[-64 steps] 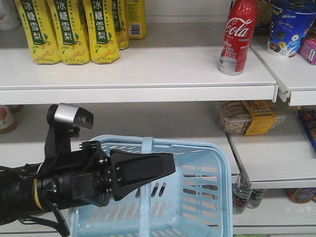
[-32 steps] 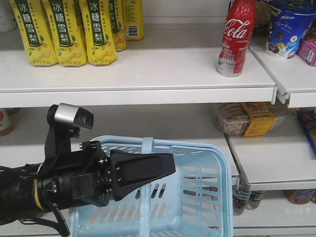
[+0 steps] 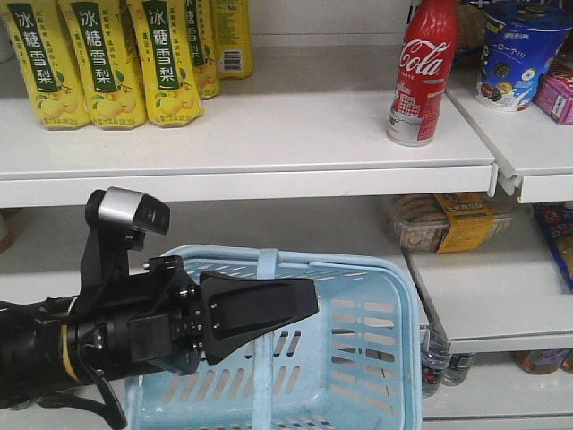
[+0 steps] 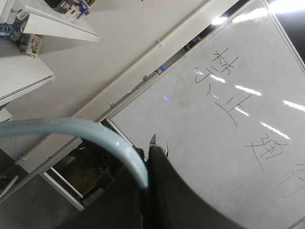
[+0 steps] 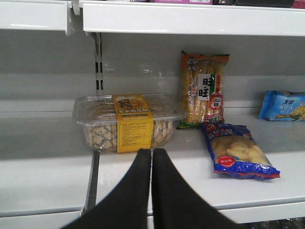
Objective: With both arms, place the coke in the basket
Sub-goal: 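Drive up to the shelf with the red Coca-Cola bottle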
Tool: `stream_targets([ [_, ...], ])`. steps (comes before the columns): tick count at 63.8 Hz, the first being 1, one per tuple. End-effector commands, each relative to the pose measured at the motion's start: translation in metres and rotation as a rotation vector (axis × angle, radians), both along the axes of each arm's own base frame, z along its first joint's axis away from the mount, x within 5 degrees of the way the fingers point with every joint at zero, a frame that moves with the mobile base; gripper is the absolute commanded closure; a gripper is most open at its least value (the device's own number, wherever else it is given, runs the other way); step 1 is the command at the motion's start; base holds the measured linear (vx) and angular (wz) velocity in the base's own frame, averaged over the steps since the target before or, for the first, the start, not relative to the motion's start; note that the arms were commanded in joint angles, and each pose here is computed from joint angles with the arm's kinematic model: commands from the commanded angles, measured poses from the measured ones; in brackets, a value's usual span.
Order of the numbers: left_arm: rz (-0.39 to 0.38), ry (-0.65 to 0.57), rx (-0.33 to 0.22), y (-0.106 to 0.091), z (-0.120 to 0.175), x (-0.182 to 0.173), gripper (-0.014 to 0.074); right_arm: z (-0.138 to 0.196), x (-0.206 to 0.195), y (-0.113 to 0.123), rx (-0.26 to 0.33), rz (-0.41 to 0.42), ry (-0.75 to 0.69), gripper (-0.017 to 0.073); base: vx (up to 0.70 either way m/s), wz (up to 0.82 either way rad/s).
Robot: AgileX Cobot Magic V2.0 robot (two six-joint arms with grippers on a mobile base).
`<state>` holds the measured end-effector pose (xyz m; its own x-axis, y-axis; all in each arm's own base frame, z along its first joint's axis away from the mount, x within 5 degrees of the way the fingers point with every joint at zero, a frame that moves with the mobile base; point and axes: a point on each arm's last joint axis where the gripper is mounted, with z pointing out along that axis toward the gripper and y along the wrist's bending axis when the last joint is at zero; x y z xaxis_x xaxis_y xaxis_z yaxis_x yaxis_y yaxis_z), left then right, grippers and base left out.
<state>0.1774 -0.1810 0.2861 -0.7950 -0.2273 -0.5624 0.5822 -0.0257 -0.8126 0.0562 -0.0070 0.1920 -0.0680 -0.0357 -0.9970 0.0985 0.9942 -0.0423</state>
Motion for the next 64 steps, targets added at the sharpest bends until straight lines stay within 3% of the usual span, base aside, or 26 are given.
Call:
stream_targets([
  [1, -0.114, -0.096, -0.239, 0.0051, 0.0335, -0.0142, 0.06, 0.0044, -0.0006, 0.0014, -0.029, 0.014, -0.075, 0.0564, 0.04, -0.04],
  [64, -0.114, -0.096, -0.239, 0.0051, 0.0335, -0.0142, 0.06, 0.0044, -0.0006, 0.0014, -0.029, 0.014, -0.075, 0.0564, 0.02, -0.01],
])
